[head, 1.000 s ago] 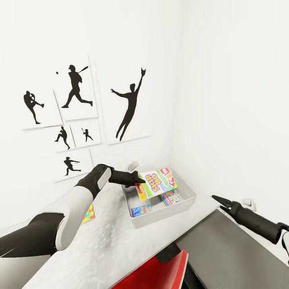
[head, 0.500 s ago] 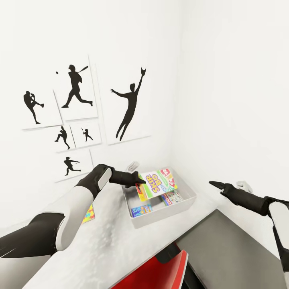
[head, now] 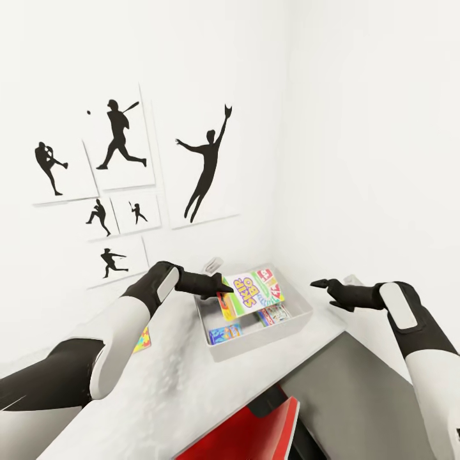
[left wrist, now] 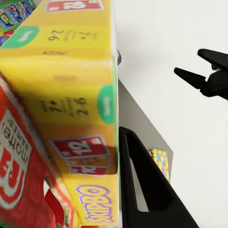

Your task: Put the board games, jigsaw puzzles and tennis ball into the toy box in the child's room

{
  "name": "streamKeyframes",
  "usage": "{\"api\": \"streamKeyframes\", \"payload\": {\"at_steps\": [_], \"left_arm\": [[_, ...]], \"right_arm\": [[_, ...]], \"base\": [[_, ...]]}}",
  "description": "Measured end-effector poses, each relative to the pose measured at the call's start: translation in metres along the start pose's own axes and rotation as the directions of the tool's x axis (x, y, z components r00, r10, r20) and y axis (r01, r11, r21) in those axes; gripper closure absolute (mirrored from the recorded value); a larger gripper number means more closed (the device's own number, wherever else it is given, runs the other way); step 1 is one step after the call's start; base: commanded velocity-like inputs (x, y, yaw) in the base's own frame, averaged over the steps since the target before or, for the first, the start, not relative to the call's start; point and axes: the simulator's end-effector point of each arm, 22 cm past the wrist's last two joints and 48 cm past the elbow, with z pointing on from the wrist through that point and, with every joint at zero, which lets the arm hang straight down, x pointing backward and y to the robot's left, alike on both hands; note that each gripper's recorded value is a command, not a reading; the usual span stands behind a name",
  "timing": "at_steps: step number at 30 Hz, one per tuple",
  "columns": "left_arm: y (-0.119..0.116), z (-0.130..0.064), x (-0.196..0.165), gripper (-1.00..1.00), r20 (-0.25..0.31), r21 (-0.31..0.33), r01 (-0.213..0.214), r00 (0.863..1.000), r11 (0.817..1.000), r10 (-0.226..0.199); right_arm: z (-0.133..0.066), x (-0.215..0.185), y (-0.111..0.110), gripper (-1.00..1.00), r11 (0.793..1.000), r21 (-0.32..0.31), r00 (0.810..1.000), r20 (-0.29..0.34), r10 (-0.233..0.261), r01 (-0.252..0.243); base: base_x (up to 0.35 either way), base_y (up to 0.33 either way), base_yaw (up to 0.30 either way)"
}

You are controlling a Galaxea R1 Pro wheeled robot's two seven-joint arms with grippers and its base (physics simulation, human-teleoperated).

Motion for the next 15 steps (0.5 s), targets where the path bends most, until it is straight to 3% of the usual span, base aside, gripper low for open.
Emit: {"api": "streamKeyframes", "payload": {"at_steps": [15], "left_arm": [[0.012,0.008,0.005,1.00,-0.014,-0.006,0.019,1.000,1.000,-0.019]], "right_arm": [[0.003,0.004,-0.027,-1.00,0.999,0.039,1.000,-0.014,0.017,-0.016]], "base": [[0.000,0.000,0.000]]}}
